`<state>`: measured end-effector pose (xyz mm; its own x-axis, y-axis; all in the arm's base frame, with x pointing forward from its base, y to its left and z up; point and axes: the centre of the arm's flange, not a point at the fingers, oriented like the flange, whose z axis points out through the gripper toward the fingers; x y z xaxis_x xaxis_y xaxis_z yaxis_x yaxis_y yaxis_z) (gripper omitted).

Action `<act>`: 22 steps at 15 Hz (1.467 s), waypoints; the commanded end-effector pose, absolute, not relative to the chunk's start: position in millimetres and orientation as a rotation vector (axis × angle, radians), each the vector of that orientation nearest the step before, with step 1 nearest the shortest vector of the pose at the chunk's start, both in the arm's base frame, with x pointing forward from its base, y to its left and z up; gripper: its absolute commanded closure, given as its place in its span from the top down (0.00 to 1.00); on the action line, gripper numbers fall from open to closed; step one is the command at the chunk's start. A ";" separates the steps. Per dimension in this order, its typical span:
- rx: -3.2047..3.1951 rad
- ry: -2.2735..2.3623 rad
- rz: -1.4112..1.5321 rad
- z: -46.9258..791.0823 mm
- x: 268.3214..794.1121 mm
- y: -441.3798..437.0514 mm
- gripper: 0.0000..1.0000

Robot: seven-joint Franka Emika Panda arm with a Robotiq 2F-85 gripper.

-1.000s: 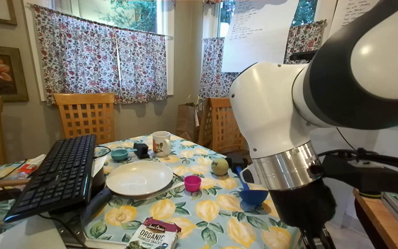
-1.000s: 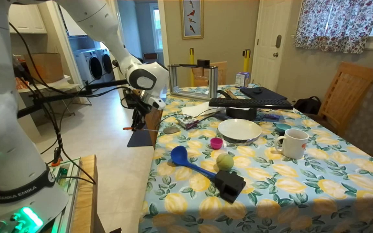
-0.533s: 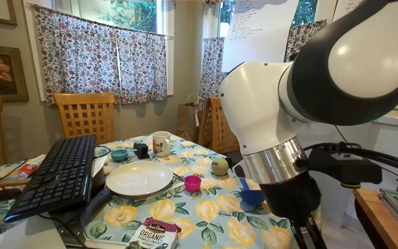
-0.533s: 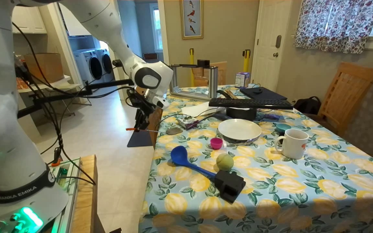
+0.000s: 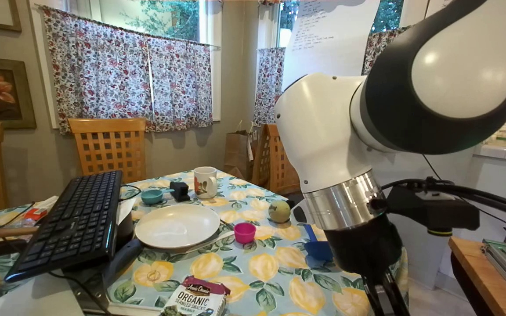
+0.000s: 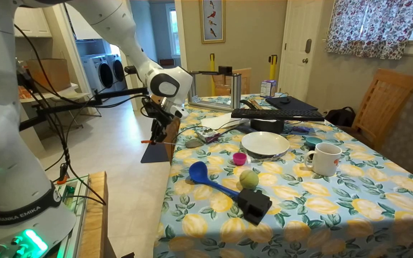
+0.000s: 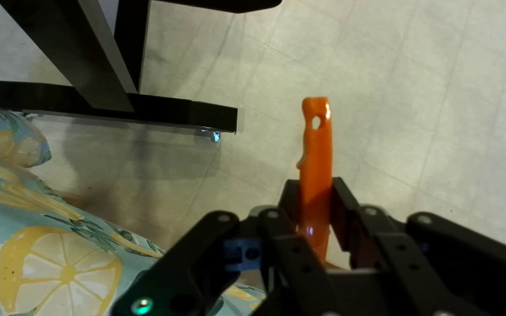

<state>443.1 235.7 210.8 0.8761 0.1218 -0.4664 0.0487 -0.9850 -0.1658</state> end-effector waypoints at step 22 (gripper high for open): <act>-2.893 -0.098 0.909 200.1 521.3 245.1 0.05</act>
